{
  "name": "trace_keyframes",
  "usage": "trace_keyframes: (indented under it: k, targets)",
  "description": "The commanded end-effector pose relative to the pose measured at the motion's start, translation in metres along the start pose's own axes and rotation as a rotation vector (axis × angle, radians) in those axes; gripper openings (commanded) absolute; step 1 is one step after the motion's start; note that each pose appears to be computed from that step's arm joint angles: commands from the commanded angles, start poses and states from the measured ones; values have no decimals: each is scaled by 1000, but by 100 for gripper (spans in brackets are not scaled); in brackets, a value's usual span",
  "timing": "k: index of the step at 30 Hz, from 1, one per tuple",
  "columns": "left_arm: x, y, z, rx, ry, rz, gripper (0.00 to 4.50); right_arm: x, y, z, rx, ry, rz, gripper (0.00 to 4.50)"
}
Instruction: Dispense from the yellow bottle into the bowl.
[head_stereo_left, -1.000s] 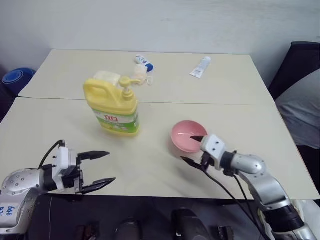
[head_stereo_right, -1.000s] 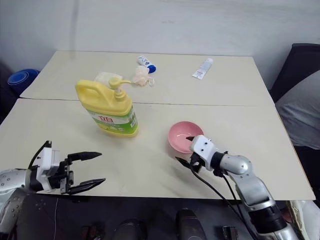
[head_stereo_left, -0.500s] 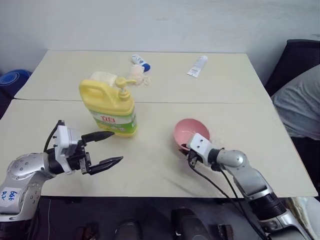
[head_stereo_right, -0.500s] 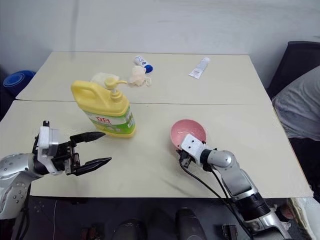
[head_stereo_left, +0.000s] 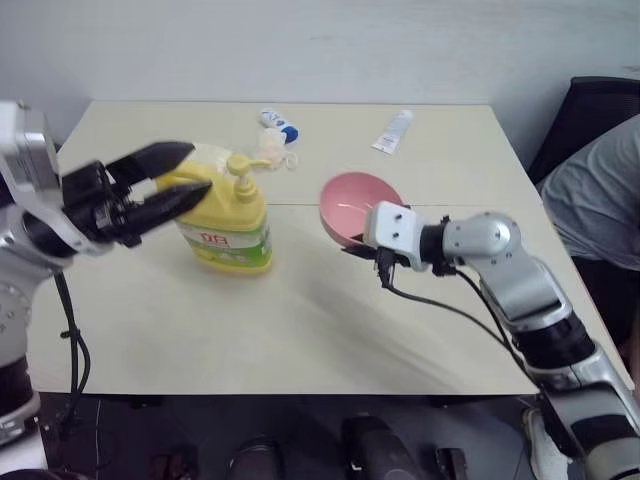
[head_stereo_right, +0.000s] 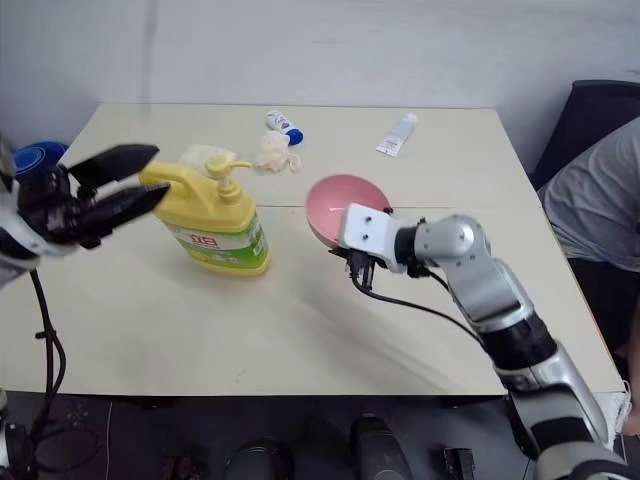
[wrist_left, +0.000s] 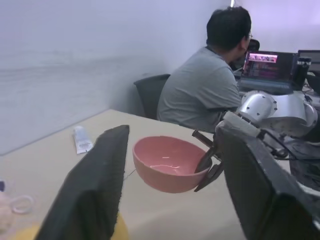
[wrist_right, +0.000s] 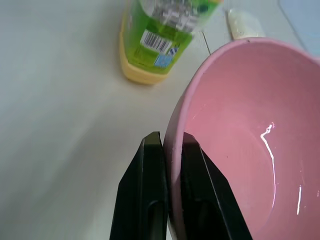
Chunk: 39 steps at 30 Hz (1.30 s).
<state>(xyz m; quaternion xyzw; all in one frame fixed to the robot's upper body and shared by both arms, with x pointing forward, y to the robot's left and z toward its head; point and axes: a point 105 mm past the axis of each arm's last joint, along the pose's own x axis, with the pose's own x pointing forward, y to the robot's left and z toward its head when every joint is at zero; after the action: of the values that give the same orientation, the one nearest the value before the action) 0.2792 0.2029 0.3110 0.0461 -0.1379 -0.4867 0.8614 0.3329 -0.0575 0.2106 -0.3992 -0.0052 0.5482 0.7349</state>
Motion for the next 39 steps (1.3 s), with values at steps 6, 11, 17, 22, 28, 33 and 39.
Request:
trace_keyframes:
  k: [6, 11, 17, 22, 28, 33, 39]
  targets:
    - [29, 41, -2, 111, 113, 47, 8, 12, -24, 29, -118, 27, 80, 0]
    - [43, 48, -3, 124, 131, 35, 3, 21, -25, 45, -148, 0, 126, 0]
    - [51, 46, -15, 118, 178, -13, 3, 29, -33, 61, -194, -10, 151, 0]
    - [51, 47, -25, 116, 216, -12, 3, 36, -38, 72, -211, -26, 182, 0]
    - [49, 55, -12, 120, 164, 31, 3, 46, -48, 84, -220, -46, 179, 0]
    - [37, 53, -7, 121, 176, 19, 3, 52, -48, 89, -221, -61, 192, 0]
    - [24, 51, -4, 126, 179, 33, 3, 57, -42, 91, -218, -71, 221, 0]
